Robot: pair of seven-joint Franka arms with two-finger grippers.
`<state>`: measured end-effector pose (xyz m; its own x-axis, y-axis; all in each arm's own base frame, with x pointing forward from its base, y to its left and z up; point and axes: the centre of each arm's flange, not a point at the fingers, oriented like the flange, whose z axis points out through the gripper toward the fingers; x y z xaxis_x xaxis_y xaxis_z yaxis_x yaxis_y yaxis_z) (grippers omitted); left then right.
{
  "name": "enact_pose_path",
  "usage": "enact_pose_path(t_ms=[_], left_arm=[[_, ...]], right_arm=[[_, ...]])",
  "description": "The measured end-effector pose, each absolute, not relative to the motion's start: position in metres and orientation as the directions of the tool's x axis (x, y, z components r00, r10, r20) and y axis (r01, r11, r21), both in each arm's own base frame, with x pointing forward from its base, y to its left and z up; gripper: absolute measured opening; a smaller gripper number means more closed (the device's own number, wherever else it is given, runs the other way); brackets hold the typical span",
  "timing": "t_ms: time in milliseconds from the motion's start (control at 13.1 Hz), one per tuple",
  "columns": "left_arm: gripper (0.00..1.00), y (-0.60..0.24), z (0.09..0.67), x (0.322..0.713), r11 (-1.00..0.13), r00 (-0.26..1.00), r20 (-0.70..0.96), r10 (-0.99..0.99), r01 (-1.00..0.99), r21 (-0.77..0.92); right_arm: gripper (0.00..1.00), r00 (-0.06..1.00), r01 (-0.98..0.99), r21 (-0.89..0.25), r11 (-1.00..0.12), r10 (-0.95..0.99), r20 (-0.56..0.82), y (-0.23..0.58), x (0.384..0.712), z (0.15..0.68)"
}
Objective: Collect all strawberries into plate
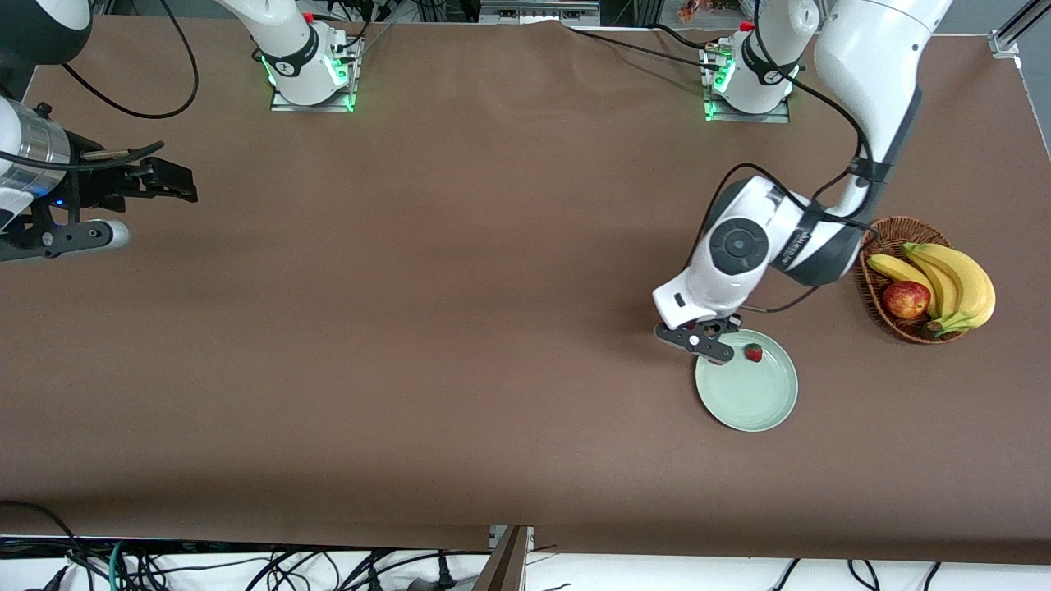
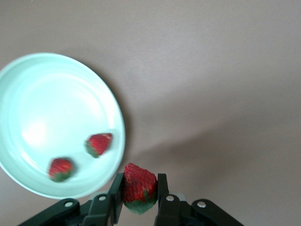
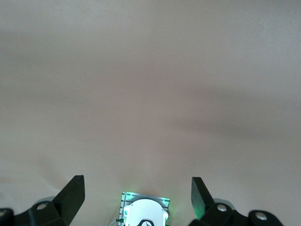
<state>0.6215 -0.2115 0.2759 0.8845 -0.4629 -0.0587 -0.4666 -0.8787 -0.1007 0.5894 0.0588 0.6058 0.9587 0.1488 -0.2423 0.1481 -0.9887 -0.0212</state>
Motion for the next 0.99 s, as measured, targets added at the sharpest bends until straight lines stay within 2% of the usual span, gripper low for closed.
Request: enact_pose_path(t_ms=[380,609,989], left_arm=[[0.32,-0.149,0.269,0.66,-0.675,0.678,-0.058,-0.733,-0.735,-0.063],[0.32,-0.124,0.239,0.68,-0.553,0.553,0.021,-0.833,-0.832,-0.047],[0.32,-0.101,0.216,0.688,-0.496,0.495,0.056,-0.867,-0.868,-0.02]], right_arm=[[1.0,0.979,0.124,-0.027,-0.992,0.127,-0.157,0.036,0.558,0.663],[1.0,0.978,0.118,-0.017,-0.993,0.119,-0.169,0.029,0.541,0.665],[1.0,0.968,0.149,-0.005,-0.989,0.147,-0.202,0.045,0.539,0.65]])
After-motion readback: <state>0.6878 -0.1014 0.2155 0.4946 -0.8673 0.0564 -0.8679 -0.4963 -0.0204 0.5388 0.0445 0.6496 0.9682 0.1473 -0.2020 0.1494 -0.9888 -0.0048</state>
